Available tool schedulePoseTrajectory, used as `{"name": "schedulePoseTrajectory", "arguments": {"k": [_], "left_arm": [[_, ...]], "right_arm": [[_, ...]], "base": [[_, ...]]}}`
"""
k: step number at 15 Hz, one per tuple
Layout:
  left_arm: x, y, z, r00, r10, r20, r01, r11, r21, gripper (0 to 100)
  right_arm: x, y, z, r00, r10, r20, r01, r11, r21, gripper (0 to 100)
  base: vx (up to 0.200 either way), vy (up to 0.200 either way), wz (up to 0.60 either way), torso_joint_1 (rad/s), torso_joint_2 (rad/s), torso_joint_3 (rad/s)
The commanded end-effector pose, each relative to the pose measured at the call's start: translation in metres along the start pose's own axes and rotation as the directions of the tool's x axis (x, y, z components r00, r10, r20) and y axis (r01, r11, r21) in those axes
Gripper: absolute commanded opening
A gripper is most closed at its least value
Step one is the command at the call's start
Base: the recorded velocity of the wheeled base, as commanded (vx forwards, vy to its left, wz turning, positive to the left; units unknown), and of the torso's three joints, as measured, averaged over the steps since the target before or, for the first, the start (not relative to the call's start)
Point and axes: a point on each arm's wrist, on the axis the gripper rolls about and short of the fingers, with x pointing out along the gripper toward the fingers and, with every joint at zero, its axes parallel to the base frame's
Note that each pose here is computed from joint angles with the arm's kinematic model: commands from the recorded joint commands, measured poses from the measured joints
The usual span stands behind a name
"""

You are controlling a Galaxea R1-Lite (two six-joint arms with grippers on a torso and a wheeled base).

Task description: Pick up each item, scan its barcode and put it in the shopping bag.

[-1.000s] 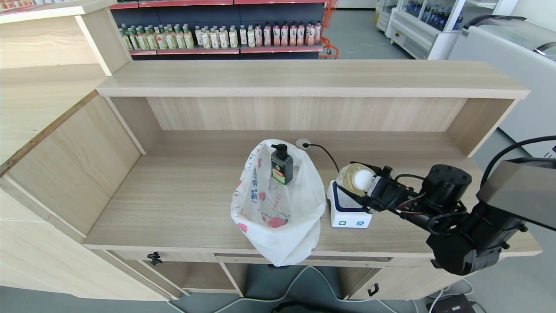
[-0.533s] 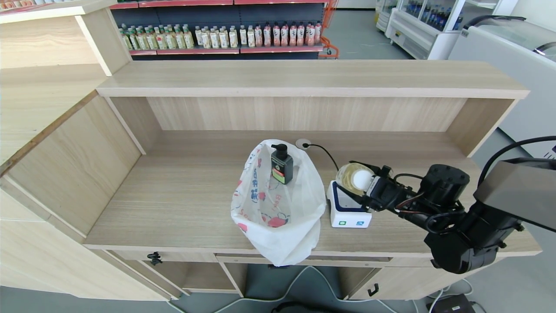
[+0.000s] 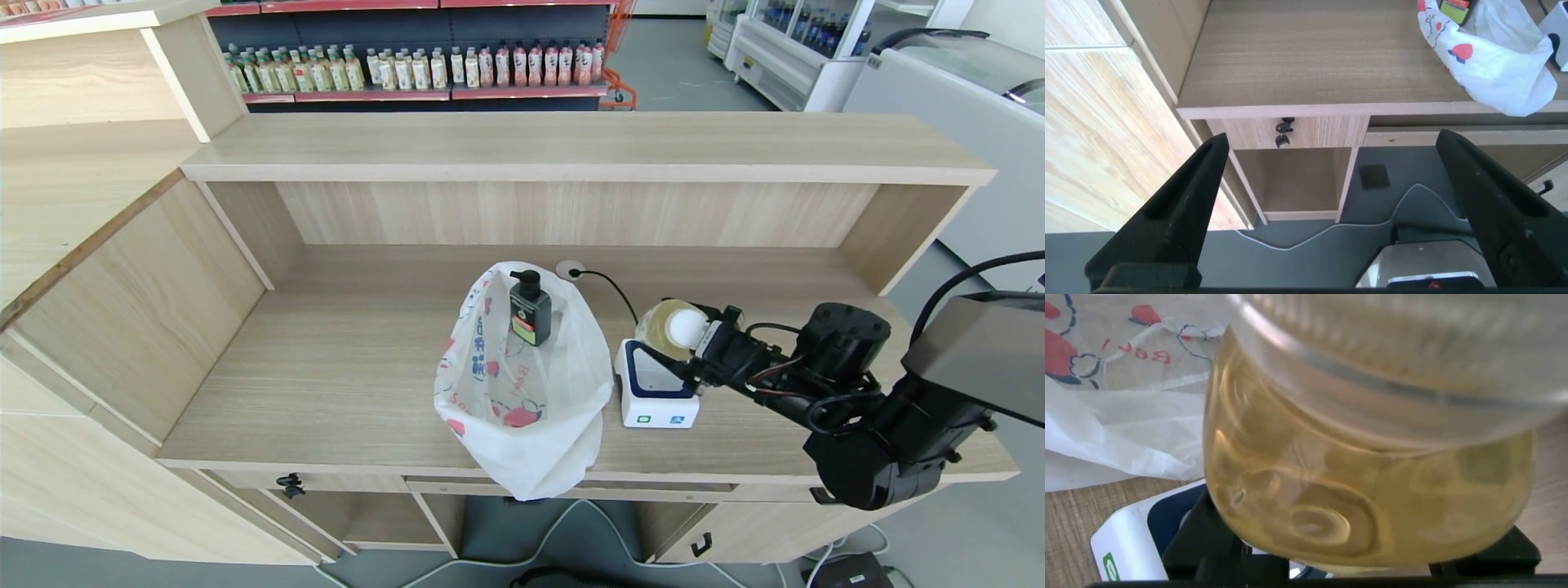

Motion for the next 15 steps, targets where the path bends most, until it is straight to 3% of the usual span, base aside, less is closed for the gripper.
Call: {"name": "schedulePoseTrajectory", "arguments": {"k": [1, 6, 10, 11, 13, 15], "left_arm": [[0.000, 0.000, 0.000, 1.000, 0.000, 0.000, 0.000, 1.000, 0.000, 100], [0.000, 0.000, 0.000, 1.000, 0.000, 0.000, 0.000, 1.000, 0.000, 100], [0.000, 0.000, 0.000, 1.000, 0.000, 0.000, 0.000, 1.000, 0.000, 100], [0.000, 0.000, 0.000, 1.000, 0.000, 0.000, 0.000, 1.000, 0.000, 100], [0.000, 0.000, 0.000, 1.000, 0.000, 0.000, 0.000, 1.000, 0.000, 100], [0.000, 0.000, 0.000, 1.000, 0.000, 0.000, 0.000, 1.000, 0.000, 100]], "right_arm": [[-0.030, -0.043, 0.053, 0.990, -0.117, 0.075, 0.111, 0.991, 0.076, 0], [-0.104, -0.080, 0.065, 0.943, -0.315, -0.108, 0.333, 0.907, 0.258, 0], [-0.131, -0.077, 0.057, 0.908, -0.322, -0.269, 0.402, 0.850, 0.340, 0], [-0.133, -0.078, 0.056, 0.905, -0.319, -0.281, 0.407, 0.842, 0.354, 0], [-0.132, -0.078, 0.062, 0.910, -0.306, -0.279, 0.411, 0.741, 0.531, 0], [-0.124, -0.074, 0.070, 0.927, -0.270, -0.259, 0.374, 0.687, 0.623, 0]], "base": [[0.000, 0.000, 0.00, 0.000, 0.00, 0.000], [0.000, 0.000, 0.00, 0.000, 0.00, 0.000], [0.000, 0.000, 0.00, 0.000, 0.00, 0.000], [0.000, 0.000, 0.00, 0.000, 0.00, 0.000], [0.000, 0.000, 0.00, 0.000, 0.00, 0.000], [0.000, 0.000, 0.00, 0.000, 0.00, 0.000]]}}
